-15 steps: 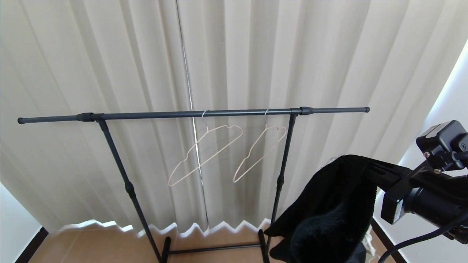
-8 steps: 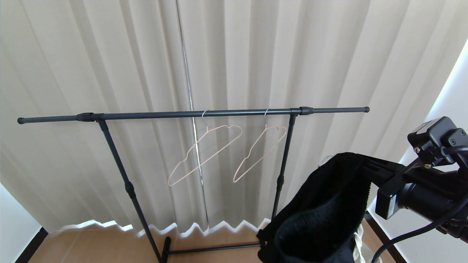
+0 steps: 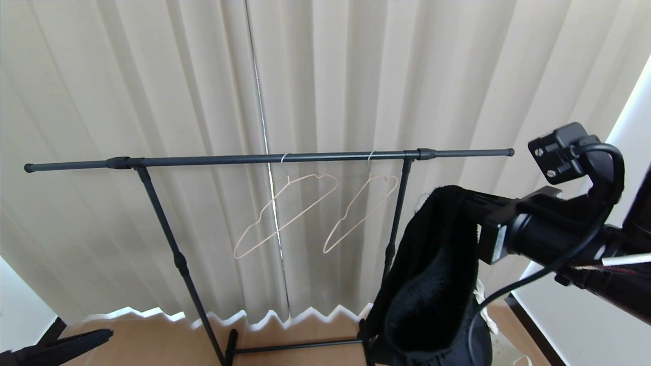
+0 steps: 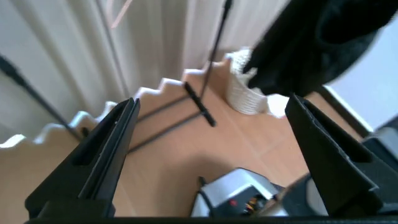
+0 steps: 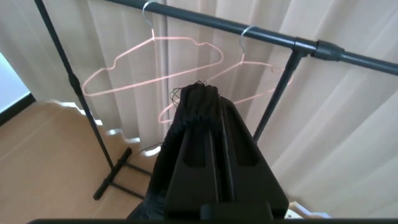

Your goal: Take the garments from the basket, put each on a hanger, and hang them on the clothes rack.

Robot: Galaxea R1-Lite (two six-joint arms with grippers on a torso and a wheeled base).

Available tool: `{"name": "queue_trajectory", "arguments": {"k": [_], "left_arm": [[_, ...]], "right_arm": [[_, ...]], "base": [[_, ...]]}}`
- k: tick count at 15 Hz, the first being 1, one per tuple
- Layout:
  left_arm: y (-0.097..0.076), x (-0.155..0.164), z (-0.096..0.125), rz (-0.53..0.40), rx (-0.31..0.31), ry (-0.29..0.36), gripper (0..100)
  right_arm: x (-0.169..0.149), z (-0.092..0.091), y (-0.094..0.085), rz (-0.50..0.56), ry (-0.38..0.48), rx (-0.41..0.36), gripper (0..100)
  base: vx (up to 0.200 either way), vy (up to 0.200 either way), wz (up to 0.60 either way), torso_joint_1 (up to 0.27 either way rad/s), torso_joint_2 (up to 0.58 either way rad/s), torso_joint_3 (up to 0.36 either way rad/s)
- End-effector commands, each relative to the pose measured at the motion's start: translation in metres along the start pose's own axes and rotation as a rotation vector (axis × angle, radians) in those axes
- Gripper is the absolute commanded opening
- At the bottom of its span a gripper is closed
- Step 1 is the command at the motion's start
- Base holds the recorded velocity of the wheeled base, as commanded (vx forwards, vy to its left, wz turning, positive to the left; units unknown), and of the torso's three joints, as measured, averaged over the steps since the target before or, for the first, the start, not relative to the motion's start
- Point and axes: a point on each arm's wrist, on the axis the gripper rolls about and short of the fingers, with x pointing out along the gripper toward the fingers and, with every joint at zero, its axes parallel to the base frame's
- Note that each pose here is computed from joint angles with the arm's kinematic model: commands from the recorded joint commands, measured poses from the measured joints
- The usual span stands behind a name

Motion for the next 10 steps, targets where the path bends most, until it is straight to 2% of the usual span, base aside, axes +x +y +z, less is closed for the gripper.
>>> {"name": "queue_trajectory", "arguments": {"k": [1, 3, 4, 6, 8, 10], "left_arm": [[-0.013, 0.073, 0.044, -0.213, -0.110, 0.195, 100], [-0.028, 0.113, 0.057, -0.216, -0.221, 0.287, 100], [-0.032, 0.143, 0.057, -0.153, -0.269, 0.349, 100], [-0.039, 0.171, 0.048, -0.059, -0.284, 0.407, 100], [-0.051, 0.188, 0.043, -0.061, -0.332, 0.408, 100], [-0.058, 0.195, 0.040, -0.076, -0.341, 0.409, 100]], "right_arm": [[0.019, 0.000, 0.006, 0.008, 0.015, 0.005, 0], [0.026, -0.003, 0.007, -0.002, 0.033, 0.012, 0], [0.028, -0.004, 0.008, 0.001, 0.038, 0.022, 0], [0.031, -0.004, 0.009, 0.001, 0.036, 0.039, 0], [0.034, -0.005, 0.020, 0.026, 0.004, 0.055, 0], [0.035, -0.006, 0.029, 0.039, 0.001, 0.072, 0]], "base": [[0.000, 0.000, 0.00, 0.000, 0.00, 0.000], [0.000, 0.000, 0.00, 0.000, 0.00, 0.000], [0.000, 0.000, 0.00, 0.000, 0.00, 0.000], [0.000, 0.000, 0.00, 0.000, 0.00, 0.000], [0.000, 0.000, 0.00, 0.000, 0.00, 0.000], [0.000, 0.000, 0.00, 0.000, 0.00, 0.000]]}}
